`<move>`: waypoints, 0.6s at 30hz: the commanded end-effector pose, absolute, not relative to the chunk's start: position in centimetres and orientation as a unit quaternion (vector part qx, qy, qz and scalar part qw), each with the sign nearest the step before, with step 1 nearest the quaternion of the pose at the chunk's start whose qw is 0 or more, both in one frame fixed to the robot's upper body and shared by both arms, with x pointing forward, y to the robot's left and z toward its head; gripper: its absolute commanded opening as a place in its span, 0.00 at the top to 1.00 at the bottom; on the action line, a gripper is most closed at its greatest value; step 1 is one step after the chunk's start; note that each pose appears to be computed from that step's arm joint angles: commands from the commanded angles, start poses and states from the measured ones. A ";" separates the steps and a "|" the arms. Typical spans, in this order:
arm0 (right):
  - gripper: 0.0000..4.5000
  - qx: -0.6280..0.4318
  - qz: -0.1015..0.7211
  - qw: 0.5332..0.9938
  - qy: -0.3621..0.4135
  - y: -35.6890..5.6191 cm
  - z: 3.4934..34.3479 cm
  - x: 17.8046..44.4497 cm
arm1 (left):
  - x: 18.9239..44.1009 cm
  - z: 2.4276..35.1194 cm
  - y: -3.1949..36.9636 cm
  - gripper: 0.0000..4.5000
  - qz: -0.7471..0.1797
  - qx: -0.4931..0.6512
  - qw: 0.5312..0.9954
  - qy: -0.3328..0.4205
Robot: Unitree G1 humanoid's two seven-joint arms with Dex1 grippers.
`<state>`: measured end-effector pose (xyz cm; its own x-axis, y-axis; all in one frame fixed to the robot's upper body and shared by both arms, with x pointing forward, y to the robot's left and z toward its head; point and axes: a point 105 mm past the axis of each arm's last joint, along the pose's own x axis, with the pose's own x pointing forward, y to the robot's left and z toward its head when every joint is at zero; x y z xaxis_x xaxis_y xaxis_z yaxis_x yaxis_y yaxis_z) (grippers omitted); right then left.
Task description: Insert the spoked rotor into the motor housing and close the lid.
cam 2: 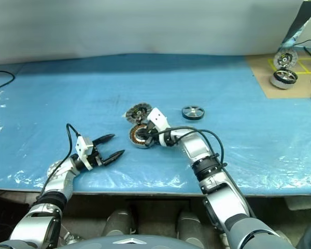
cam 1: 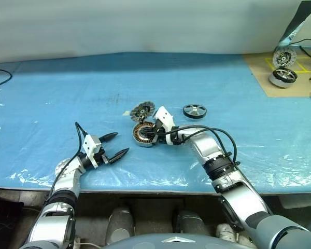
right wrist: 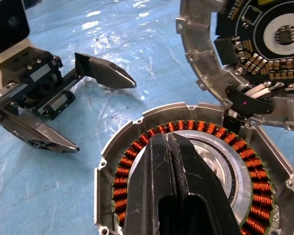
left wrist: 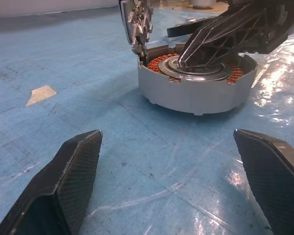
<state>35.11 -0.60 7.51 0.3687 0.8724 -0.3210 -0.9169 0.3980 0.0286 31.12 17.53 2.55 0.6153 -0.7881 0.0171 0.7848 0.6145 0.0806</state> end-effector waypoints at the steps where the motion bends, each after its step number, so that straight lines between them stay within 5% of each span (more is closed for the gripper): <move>1: 0.99 -0.052 0.526 0.836 0.146 -0.6 7.9 35.9 | 30.0 -0.3 17.9 0.00 -0.428 0.014 0.903 0.035; 13: 0.99 0.128 0.509 0.828 0.196 -1.1 9.7 36.4 | 29.8 -0.3 17.8 0.00 -0.432 0.015 0.901 0.035; 18: 0.99 0.121 0.506 0.834 0.186 -1.0 9.7 36.5 | 29.8 -0.3 17.8 0.00 -0.433 0.016 0.901 0.034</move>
<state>36.23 -1.59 8.04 0.4153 0.8752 -0.2483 -0.7742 0.4833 0.4087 31.09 17.48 2.56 0.6149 -0.7884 0.0182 0.7845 0.6139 0.0873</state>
